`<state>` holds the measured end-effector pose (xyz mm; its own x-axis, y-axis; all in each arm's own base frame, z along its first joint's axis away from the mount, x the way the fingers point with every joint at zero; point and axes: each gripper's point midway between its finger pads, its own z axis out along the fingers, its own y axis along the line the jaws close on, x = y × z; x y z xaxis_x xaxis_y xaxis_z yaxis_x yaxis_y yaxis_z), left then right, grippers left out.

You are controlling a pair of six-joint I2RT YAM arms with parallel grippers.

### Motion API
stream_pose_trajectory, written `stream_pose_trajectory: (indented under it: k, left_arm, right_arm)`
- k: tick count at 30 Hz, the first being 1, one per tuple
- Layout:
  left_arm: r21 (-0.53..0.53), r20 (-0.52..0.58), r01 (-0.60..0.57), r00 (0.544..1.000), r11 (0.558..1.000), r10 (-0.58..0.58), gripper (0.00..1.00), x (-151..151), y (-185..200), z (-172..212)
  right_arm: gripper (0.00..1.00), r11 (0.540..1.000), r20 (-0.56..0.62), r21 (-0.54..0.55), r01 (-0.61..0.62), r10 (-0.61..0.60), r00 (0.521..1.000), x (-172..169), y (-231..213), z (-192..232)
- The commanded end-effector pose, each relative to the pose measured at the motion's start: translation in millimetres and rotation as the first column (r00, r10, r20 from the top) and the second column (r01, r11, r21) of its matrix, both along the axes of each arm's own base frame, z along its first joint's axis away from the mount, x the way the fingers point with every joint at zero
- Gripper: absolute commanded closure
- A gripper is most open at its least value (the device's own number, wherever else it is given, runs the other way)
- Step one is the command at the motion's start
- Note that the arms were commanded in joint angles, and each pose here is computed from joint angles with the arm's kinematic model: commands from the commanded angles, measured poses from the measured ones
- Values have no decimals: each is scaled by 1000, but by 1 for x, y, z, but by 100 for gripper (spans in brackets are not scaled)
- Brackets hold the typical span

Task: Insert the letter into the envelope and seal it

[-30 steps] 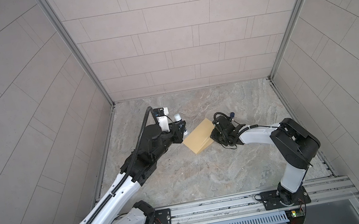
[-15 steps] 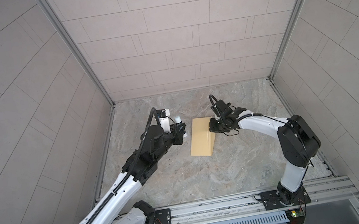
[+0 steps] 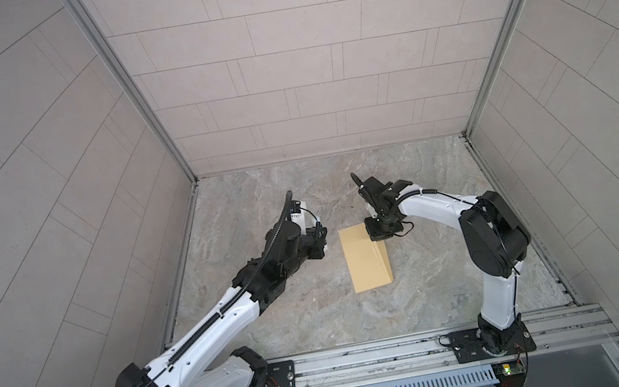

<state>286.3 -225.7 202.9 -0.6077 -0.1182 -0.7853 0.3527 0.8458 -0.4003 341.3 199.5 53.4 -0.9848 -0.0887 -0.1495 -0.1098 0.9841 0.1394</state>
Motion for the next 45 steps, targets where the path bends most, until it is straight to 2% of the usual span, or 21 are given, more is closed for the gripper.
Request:
stream_pose_trajectory:
  k: [1,6,12,17,21,27,34,45]
  left_arm:
    - [-26,34,0,999,1000,1,100,4,-11,-1]
    - [-18,17,16,1000,1000,-16,100,7,-26,-23]
    - [7,-11,27,1000,1000,-27,100,15,-39,-50]
    - [18,-39,32,999,999,-31,100,20,-47,-69]
    - [33,-79,30,996,999,-27,100,22,-51,-89]
    - [40,-140,30,990,999,-25,100,26,-60,-120]
    - [64,-179,27,984,998,-15,100,27,-63,-147]
    - [83,-225,23,974,996,-4,100,25,-62,-172]
  right_arm:
    - [83,1000,2,-3,-17,17,1000,2,0,8]
    - [67,999,101,33,-21,17,995,7,0,41]
    - [65,998,222,21,59,-62,973,8,-36,74]
    - [69,994,221,-11,113,-107,969,6,-61,63]
    - [82,994,165,-16,110,-106,980,5,-59,39]
    - [89,992,83,40,120,-123,989,0,-45,8]
    - [91,984,56,131,119,-127,990,-7,-20,-1]
    - [92,981,43,171,90,-98,994,-16,14,-11]
